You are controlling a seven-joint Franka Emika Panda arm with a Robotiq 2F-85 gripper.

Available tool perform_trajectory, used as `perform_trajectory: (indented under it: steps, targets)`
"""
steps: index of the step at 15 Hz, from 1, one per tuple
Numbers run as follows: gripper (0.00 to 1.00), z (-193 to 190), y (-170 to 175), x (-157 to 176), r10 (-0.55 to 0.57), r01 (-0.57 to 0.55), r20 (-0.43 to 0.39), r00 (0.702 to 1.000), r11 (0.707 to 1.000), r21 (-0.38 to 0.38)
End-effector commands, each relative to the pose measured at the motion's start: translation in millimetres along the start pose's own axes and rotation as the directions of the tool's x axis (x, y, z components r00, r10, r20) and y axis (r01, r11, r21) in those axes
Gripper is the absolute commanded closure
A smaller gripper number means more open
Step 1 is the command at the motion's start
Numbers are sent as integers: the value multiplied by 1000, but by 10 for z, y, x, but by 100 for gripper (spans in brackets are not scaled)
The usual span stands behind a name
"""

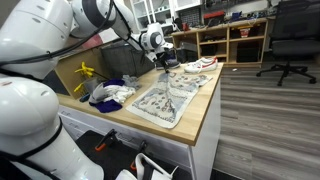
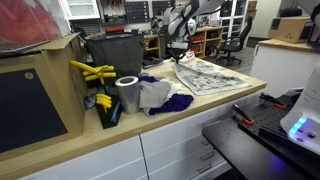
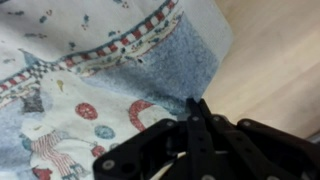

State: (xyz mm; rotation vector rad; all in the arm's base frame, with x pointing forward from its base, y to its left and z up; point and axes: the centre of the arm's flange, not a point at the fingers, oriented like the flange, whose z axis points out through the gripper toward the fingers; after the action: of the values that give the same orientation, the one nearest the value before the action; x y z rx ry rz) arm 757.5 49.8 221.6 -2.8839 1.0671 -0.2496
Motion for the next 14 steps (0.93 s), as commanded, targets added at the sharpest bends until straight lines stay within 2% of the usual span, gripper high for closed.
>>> perform_trajectory:
  steps: [1, 5, 8, 9, 11, 14]
  targets:
    - [100, -457, -185, -311, -12, 23, -82, 997, 992, 127]
    - [100, -680, -372, -541, -54, 89, -166, 985, 973, 211]
    - [100, -688, -245, -629, -71, 116, -203, 977, 969, 220]
    - [73, -673, -178, -641, -76, 121, -208, 975, 970, 213]
    - [65, -640, -20, -639, -75, 120, -216, 973, 972, 203]
    - [43, -649, 135, -638, -77, 119, -218, 973, 975, 188]
